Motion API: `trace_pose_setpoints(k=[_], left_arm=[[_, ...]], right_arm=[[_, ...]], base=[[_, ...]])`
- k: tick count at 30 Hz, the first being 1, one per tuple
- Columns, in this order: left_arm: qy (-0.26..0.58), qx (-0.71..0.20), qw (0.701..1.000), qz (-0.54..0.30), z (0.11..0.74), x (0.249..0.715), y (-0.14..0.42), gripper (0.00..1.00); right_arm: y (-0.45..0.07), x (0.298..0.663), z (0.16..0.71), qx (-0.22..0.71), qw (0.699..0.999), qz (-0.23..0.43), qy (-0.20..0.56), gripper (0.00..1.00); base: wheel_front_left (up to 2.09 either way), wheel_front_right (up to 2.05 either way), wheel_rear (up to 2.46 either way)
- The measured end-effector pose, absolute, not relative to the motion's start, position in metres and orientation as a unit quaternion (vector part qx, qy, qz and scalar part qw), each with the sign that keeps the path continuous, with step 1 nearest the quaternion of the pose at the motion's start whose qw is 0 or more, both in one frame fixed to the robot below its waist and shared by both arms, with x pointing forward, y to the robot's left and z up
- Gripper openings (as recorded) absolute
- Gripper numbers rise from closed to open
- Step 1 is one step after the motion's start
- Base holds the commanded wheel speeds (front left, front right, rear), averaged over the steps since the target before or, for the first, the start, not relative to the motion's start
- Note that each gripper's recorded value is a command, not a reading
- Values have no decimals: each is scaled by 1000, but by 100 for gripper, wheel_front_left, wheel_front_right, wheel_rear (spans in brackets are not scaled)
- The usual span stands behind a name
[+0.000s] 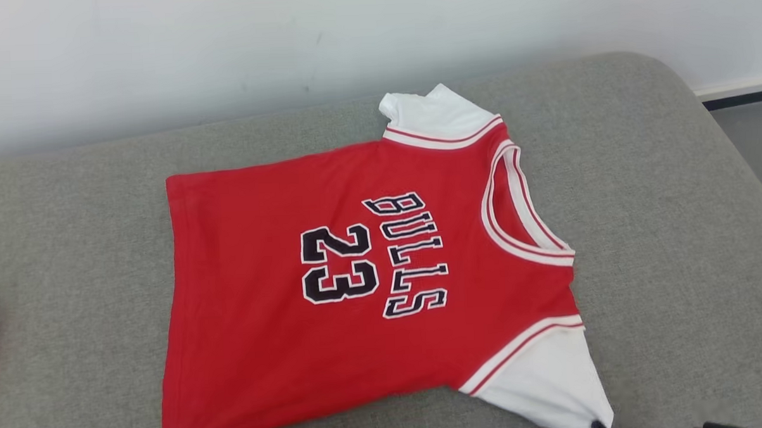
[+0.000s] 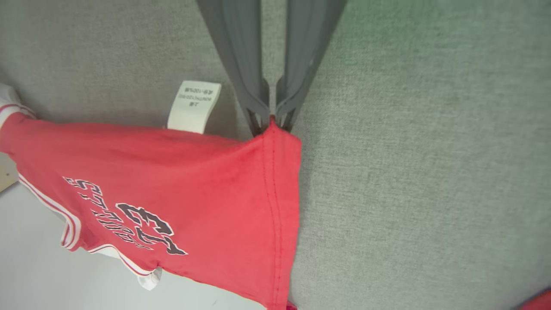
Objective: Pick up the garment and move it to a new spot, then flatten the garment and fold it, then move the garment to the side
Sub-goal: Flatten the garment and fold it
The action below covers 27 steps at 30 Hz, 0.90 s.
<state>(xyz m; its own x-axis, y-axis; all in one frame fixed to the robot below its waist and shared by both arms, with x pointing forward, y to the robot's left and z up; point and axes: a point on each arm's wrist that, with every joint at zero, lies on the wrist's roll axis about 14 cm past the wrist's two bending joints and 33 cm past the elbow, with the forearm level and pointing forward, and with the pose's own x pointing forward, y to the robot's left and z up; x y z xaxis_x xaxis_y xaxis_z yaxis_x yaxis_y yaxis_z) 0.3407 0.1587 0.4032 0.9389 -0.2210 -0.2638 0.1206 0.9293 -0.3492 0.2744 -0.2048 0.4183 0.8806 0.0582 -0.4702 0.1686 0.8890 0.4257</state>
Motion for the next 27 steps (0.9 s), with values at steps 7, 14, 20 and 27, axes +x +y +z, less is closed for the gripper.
trace_pose_setpoints(k=[7,14,20,27], left_arm=[[148,-161,972,-83,403,333,160,0],[126,-140,977,-103,413,344,152,0],[102,-125,980,-116,427,356,150,0],[80,-85,983,-142,442,380,149,0]], right_arm=[[-188,266,420,236,932,2,274,0],[-190,290,443,240,944,6,224,0],[-194,312,463,222,956,19,189,0],[-200,356,493,164,973,55,151,0]], base=[[0,0,0],[0,0,0],[0,0,0],[0,0,0]])
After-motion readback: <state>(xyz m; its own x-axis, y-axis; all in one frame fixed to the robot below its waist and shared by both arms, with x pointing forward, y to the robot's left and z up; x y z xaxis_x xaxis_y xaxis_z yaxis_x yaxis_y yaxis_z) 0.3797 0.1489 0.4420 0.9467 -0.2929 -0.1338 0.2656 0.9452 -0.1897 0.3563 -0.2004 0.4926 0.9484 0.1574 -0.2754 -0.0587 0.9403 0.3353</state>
